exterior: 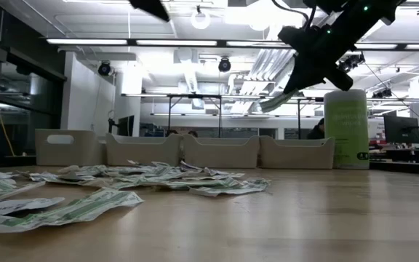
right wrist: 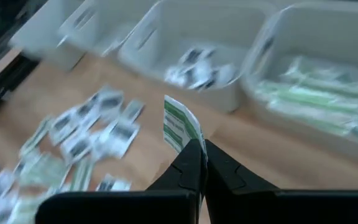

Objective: Pick & Place First Aid Supplies
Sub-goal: Put the green bandage into the right gray bin

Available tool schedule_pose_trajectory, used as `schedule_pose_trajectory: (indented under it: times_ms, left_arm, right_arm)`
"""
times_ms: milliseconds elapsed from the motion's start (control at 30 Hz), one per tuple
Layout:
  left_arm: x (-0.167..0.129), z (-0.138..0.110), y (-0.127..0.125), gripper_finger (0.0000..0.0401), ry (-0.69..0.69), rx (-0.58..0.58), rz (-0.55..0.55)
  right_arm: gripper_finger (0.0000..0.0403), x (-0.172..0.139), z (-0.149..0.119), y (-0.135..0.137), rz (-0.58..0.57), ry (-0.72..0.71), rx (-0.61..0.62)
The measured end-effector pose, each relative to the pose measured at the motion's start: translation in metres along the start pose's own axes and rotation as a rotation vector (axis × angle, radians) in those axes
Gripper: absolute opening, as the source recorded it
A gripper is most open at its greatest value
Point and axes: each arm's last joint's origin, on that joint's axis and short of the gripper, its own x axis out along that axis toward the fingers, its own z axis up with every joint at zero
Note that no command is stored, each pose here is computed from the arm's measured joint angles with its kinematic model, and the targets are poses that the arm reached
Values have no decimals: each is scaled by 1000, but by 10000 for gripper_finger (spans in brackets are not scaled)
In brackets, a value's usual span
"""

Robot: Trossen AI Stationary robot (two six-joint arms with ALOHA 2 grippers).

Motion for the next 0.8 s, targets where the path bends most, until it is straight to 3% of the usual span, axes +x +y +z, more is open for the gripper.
schedule_pose_trajectory:
  times_ms: [400,600,800]
  left_arm:
    - [13,-30,44,101,63,-25,-175]
    - [28,-45,57,101,12,-152,-275]
    - [43,-46,52,101,-95,-286,-327]
  right_arm:
    - [0,23,39,-55,-215,-67,137]
    - [0,35,49,-77,-246,-31,173]
    - [0,54,48,-86,-266,13,169]
